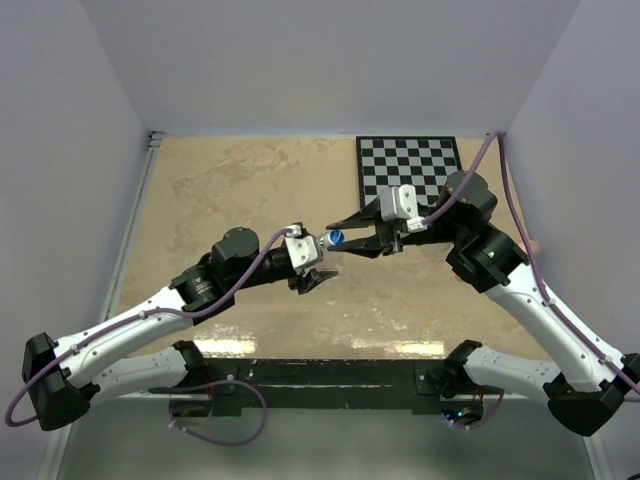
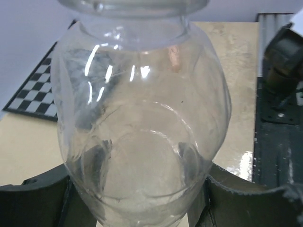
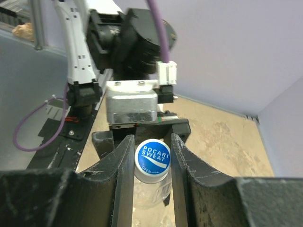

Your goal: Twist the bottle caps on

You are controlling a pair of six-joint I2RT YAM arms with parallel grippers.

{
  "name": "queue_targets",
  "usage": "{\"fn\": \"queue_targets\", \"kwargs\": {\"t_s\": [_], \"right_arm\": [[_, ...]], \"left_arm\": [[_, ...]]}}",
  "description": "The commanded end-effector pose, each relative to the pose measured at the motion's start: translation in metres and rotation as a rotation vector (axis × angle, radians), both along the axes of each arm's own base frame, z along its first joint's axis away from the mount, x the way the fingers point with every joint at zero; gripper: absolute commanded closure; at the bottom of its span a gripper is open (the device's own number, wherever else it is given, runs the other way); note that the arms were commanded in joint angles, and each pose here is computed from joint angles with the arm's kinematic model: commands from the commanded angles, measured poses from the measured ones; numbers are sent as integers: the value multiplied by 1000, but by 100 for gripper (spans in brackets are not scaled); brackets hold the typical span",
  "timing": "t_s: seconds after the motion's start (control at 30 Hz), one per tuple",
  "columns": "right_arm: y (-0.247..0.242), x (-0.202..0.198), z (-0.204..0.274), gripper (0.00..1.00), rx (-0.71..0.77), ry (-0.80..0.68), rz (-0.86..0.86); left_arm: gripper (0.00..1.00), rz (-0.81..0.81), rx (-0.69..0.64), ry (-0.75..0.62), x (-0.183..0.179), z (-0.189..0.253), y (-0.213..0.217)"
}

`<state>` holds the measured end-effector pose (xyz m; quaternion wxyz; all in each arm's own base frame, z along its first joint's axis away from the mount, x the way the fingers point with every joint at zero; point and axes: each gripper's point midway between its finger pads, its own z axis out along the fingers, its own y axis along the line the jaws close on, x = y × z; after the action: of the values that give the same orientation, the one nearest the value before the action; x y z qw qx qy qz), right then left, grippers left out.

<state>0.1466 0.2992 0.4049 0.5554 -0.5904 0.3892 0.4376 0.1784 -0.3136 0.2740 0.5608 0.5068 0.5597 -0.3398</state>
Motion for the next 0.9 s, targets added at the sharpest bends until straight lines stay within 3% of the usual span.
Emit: {"fn": "queue_targets", "kwargs": {"t_s": [0.0, 0.3, 0.5, 0.6, 0.7, 0.87], "right_arm": [[7, 31, -59, 100, -140, 276, -171], [4, 68, -85, 100, -173, 447, -407], [6, 49, -55, 100, -74, 399, -308], [0, 39, -28, 72, -9, 327, -279], [-4, 31, -5, 51, 45, 256, -244], [-8, 7, 16, 35, 101, 117, -103]], "left_arm": [[100, 324, -204, -175, 41, 75, 24], [100, 666, -290, -206, 58, 87, 54], [100, 620, -260, -172, 54, 74, 41], [100, 585, -237, -139, 49, 61, 40], [100, 529, -216, -103, 44, 47, 37], [100, 296, -244, -43, 28, 35, 28]]}}
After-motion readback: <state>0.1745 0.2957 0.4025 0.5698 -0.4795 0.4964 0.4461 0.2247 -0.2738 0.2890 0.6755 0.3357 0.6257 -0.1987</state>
